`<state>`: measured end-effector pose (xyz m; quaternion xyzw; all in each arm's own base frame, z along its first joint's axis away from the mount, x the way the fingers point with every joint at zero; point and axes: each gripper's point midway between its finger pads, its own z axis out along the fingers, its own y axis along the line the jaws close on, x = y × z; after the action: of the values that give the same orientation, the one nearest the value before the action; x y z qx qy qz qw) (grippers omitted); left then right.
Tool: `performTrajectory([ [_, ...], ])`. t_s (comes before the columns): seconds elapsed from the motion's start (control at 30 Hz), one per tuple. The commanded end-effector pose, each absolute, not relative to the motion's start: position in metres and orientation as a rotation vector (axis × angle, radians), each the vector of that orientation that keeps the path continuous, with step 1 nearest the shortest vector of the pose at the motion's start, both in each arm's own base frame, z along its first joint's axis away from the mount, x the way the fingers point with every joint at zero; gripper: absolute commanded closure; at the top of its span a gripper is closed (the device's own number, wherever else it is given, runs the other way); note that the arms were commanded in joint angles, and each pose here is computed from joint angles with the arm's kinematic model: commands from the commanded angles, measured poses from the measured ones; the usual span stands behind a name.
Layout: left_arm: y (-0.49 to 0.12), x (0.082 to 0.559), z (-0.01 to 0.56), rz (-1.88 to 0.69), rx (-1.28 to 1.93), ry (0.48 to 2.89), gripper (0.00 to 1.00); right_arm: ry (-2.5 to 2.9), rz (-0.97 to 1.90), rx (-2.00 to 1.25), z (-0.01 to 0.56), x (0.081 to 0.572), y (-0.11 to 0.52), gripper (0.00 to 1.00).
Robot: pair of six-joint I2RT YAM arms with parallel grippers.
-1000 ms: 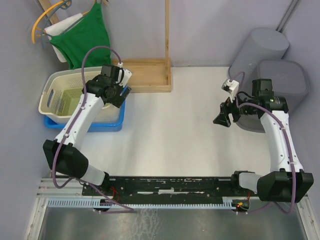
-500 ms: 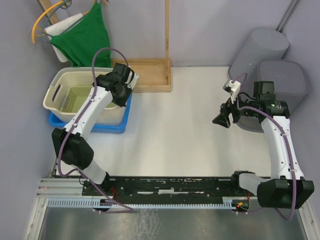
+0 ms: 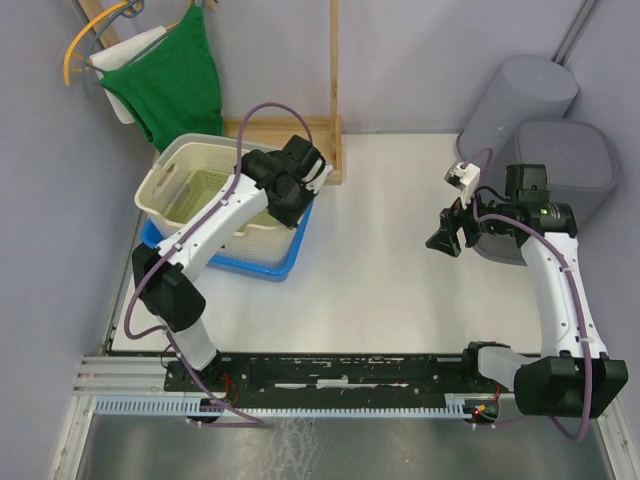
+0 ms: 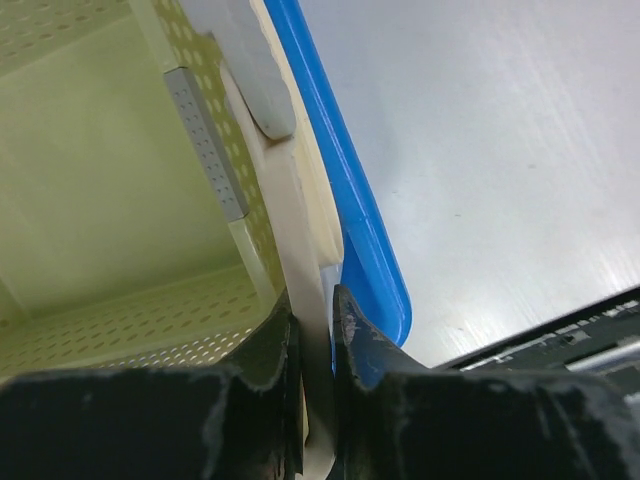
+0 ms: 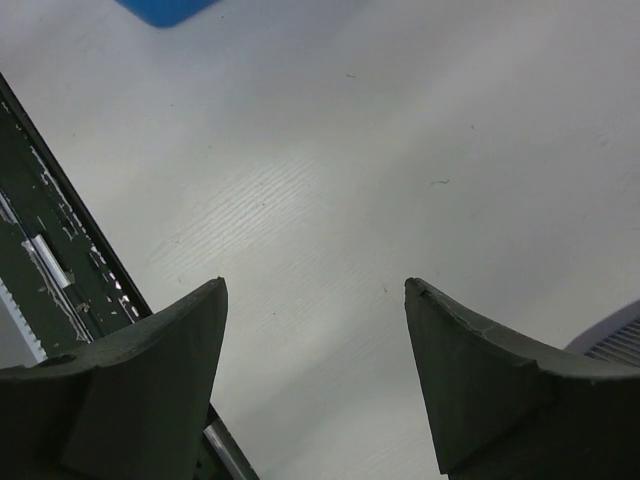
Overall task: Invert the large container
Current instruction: Move the container to the center of the board.
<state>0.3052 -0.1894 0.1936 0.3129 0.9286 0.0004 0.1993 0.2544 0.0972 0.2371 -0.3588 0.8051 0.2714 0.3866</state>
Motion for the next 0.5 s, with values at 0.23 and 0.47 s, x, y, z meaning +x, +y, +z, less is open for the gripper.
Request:
performTrajectory([
  [0.23,-0.357,0.199,0.158,-0.593,1.622,2.467,0.97,2.040,0.495,-0.834,0.230,0.286,0.078,0.20],
  [0.47,-0.396,0.200,0.170,-0.667,1.654,2.362,0.91,2.025,0.468,-0.780,0.233,0.291,0.068,0.20],
])
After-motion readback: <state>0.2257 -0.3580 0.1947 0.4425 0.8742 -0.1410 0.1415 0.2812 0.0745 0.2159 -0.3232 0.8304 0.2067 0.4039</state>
